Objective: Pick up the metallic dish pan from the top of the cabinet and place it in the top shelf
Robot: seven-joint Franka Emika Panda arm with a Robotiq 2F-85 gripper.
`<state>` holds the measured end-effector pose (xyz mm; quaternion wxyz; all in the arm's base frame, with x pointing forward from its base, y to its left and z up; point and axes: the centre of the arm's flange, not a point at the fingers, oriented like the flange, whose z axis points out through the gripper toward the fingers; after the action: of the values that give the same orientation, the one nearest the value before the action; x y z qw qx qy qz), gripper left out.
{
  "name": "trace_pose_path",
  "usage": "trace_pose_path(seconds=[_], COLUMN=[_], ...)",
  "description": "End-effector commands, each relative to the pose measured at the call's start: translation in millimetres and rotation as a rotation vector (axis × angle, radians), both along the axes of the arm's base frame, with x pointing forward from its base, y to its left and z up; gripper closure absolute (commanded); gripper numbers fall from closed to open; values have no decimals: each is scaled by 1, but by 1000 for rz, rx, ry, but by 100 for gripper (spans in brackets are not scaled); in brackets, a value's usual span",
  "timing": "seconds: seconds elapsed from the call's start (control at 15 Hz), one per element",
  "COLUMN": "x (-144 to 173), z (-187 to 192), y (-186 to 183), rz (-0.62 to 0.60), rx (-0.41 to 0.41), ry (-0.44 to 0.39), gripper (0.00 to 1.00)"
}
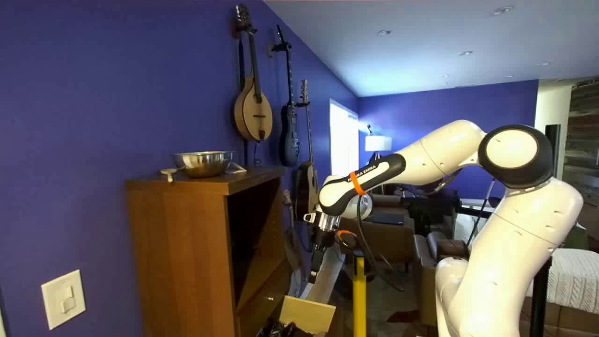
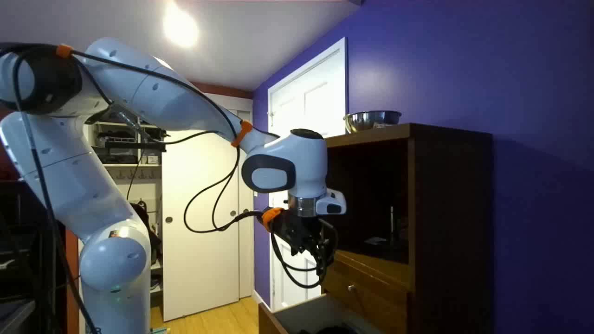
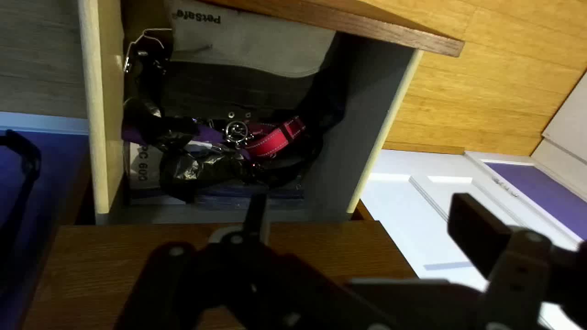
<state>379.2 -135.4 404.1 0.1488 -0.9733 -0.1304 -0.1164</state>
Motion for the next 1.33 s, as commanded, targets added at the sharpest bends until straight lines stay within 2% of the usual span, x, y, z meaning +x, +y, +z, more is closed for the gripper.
trace_pose_path(seconds=[0.0, 0.6, 0.87, 1.0, 1.27], x=[0, 0, 3, -1, -10], z=[0, 0, 41, 62, 118], y=[0, 0, -14, -28, -55], rz=[0, 0, -35, -53, -104], rx=[0, 0, -41, -42, 10], ry=[0, 0, 6, 37, 85], gripper=[0, 0, 0, 0, 0])
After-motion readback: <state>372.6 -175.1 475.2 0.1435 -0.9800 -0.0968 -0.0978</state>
